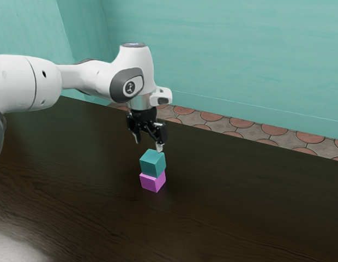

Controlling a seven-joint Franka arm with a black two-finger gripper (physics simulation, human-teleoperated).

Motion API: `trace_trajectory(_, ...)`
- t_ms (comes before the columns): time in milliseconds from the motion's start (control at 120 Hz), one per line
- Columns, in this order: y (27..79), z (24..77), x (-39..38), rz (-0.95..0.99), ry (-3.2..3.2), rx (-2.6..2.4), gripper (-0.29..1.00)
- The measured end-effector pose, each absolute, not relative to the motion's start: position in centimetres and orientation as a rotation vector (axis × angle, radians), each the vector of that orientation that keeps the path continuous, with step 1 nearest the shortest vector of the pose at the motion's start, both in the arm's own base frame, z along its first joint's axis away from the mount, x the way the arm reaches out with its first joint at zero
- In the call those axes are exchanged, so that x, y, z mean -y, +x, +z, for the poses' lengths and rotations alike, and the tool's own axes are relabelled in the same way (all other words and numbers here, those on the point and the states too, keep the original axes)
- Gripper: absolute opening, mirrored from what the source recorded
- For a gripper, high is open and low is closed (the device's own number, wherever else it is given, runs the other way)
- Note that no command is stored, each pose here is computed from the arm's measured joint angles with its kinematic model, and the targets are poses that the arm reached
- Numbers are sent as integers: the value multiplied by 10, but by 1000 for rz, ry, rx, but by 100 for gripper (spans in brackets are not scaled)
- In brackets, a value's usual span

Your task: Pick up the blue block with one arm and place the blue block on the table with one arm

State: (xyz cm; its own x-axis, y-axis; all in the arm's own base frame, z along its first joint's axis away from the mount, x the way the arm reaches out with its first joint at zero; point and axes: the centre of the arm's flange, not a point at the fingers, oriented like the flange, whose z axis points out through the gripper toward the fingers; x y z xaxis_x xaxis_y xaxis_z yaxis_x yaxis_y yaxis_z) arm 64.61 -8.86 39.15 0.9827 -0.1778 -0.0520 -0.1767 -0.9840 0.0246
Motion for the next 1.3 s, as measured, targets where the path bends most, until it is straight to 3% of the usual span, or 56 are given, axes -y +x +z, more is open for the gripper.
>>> trace_trajectory(892, 652, 321, 83, -106, 3111, 256, 70)
trace_trajectory(1100, 655, 317, 87, -106, 3112, 267, 47)
trace_trajectory(1300, 657, 350, 117, -18, 3118, 345, 36)
